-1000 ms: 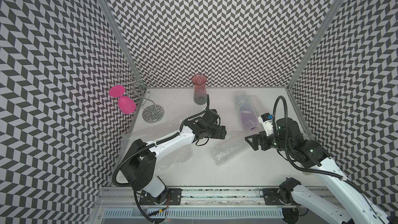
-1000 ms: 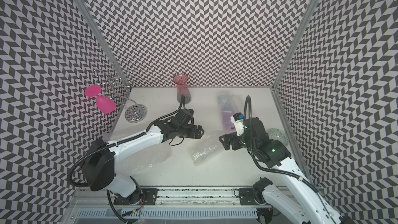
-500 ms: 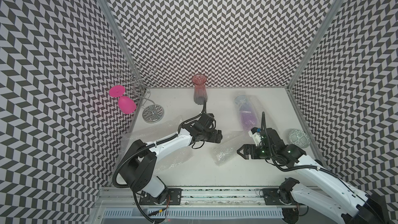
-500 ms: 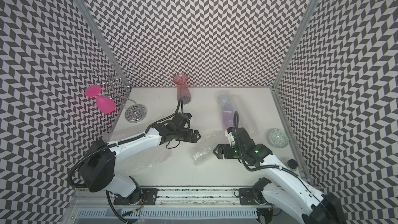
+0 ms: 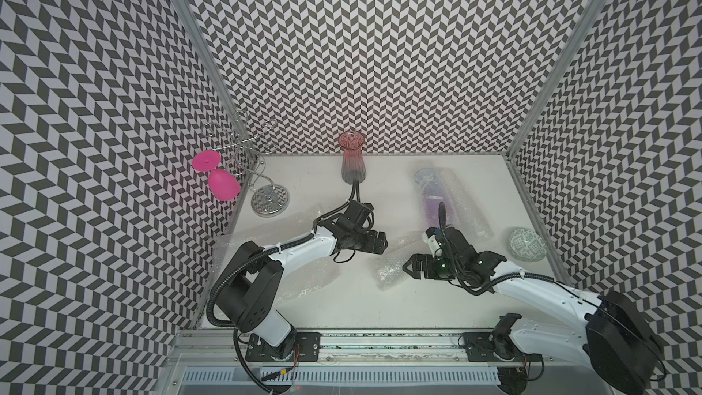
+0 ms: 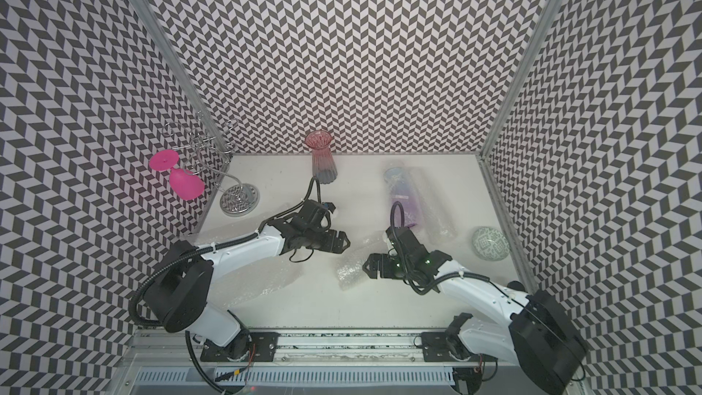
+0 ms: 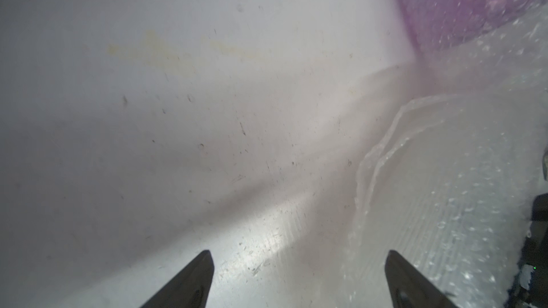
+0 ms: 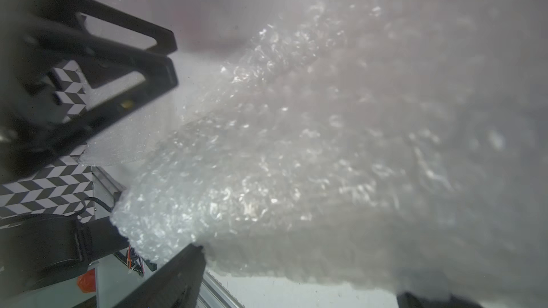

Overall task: Unwrap the vase from the bubble wrap
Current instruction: Adjust the bubble wrap at the center of the board.

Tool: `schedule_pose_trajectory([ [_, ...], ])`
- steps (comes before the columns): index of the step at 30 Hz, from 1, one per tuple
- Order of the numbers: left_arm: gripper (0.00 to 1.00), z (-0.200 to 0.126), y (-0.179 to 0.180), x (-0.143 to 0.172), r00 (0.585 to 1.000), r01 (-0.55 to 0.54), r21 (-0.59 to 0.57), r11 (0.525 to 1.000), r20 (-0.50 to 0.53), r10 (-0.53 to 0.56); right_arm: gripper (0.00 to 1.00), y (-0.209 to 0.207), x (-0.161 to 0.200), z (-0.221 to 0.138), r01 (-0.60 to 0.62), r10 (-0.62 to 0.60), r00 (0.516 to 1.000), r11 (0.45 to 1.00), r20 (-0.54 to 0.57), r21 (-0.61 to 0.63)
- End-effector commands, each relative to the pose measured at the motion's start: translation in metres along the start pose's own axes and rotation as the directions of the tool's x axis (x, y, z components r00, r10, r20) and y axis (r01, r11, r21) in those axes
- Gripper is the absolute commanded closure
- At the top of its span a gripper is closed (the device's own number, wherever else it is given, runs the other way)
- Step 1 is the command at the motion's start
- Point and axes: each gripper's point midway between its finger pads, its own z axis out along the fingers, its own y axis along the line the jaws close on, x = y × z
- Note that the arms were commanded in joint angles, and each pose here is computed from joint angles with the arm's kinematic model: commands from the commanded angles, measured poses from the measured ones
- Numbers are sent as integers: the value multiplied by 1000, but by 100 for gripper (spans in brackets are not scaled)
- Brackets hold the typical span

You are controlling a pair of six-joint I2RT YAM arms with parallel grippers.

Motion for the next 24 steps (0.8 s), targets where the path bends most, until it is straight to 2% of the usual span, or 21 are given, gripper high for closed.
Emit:
schedule_pose_trajectory([
  [1,9,-1,-9,17,1000,2,53,999,-18,-1,1,23,-13,11,72,-71,997,996,26,-42],
  [9,10,-16,-11,54,999,40,86,995,-37,-37,1,53,-9,39,195,-197,979,979,-45,-56],
  [19,11,-24,0,107,990,117,76,990,-85,-110,1,86,-15,63,296,-304,951,949,-61,-110],
  [24,11,-25,2,119,986,143,78,987,-94,-135,1,94,-29,73,335,-341,939,938,-53,-89],
])
